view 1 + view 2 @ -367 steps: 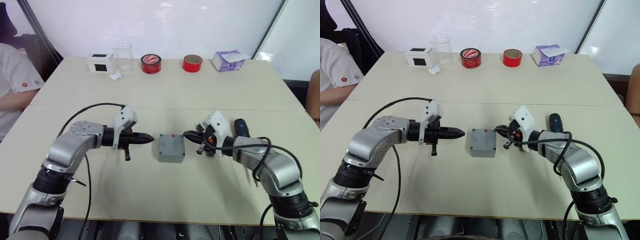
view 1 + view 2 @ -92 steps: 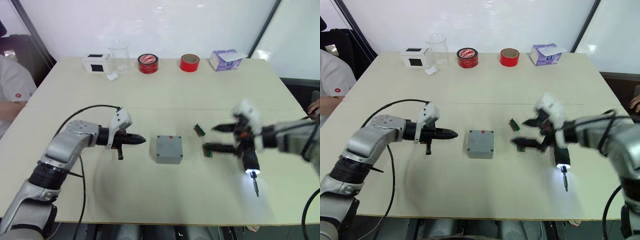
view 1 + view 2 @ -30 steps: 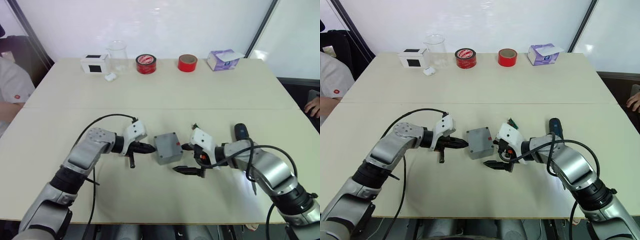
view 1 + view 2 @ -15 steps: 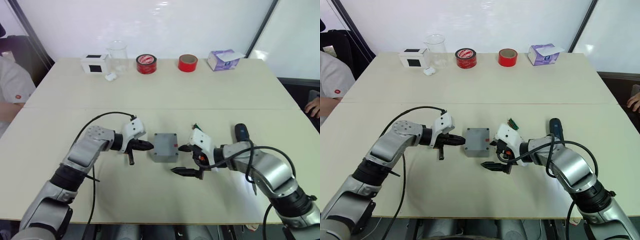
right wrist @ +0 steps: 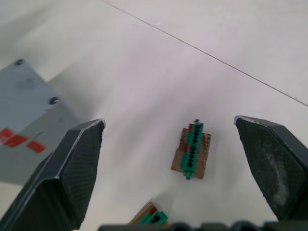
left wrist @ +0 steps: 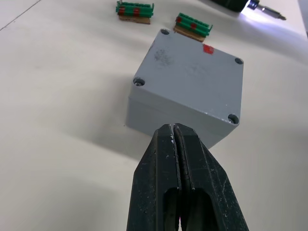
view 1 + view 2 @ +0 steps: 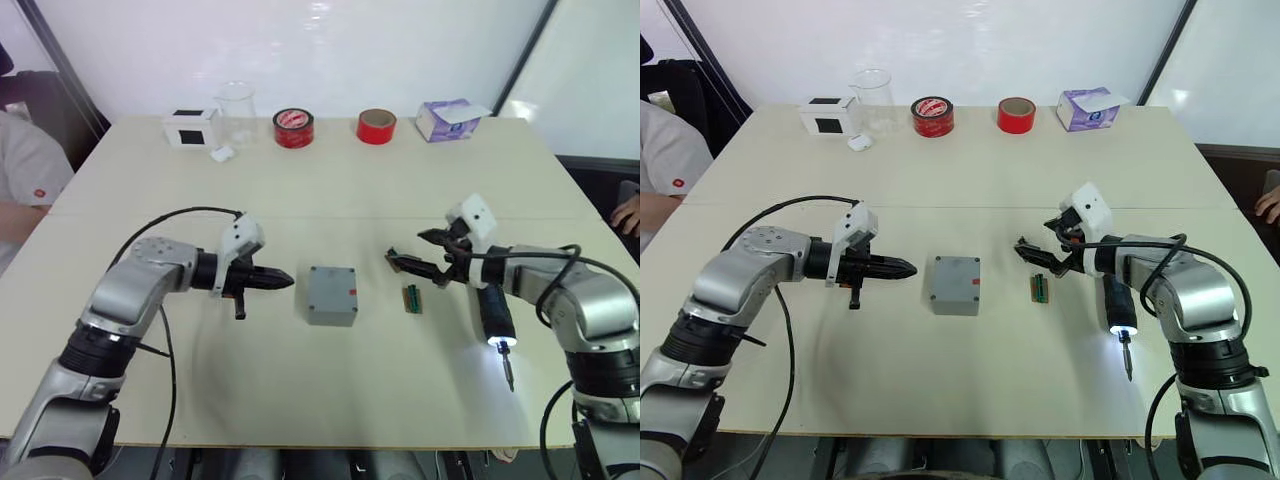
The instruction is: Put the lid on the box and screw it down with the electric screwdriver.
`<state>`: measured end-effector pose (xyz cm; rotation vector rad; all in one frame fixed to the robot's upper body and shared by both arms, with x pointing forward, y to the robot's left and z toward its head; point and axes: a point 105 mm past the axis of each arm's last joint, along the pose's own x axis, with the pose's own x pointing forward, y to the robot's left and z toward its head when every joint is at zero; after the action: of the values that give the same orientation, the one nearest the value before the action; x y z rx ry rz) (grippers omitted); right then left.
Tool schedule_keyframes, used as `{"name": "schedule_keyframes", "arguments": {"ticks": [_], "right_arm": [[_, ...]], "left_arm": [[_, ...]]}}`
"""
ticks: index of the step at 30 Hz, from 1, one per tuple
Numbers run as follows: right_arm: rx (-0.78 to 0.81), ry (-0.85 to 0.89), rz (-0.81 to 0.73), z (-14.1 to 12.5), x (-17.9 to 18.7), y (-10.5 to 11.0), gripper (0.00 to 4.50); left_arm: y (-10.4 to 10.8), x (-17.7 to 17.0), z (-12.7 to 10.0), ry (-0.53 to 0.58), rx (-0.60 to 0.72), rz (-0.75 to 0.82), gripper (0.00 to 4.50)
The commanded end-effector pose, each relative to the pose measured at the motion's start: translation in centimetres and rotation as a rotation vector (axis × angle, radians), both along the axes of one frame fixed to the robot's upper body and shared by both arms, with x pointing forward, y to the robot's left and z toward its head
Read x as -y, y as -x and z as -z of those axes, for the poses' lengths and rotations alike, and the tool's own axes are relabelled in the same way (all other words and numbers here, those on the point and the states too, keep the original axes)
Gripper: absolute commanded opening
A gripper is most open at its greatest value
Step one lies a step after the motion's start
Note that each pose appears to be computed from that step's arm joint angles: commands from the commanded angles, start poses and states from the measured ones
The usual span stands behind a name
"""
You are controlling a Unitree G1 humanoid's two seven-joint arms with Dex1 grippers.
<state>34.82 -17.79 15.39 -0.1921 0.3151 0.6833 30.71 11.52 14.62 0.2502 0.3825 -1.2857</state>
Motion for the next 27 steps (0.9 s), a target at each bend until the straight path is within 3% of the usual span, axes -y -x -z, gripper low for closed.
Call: {"name": "schedule_keyframes", "arguments": {"ticks": [1, 4, 5, 6, 19, 22, 27], "right_arm": [[0.056, 0.036, 0.028, 0.6, -0.3, -2.3, 4.25], [0.049, 0.032, 0.007, 1.2, -0.7, -2.5, 3.60], [0.048, 0.030, 0.003, 1.2, -0.8, -2.6, 3.09], [0.045, 0.030, 0.000, 1.4, -0.9, -2.6, 2.90], [0.035, 0.041, 0.010, 2.6, -1.3, -3.6, 2.90], [0.036, 0.034, 0.014, 2.6, -1.3, -3.6, 2.16], [0.038, 0.024, 0.016, 2.6, -1.4, -3.6, 0.16]], "left_arm": [[0.1, 0.7, -1.2, 0.021, 0.054, 0.020, 0.00], [0.4, 0.7, -0.9, 0.025, 0.045, 0.014, 0.00], [0.5, 0.7, -0.9, 0.025, 0.044, 0.014, 0.00], [0.5, 0.7, -1.0, 0.029, 0.044, 0.013, 0.00], [1.2, 1.1, -2.9, 0.063, 0.056, 0.036, 0.00], [1.2, 1.1, -2.9, 0.066, 0.055, 0.034, 0.00], [1.2, 1.0, -2.6, 0.062, 0.051, 0.031, 0.00]]}}
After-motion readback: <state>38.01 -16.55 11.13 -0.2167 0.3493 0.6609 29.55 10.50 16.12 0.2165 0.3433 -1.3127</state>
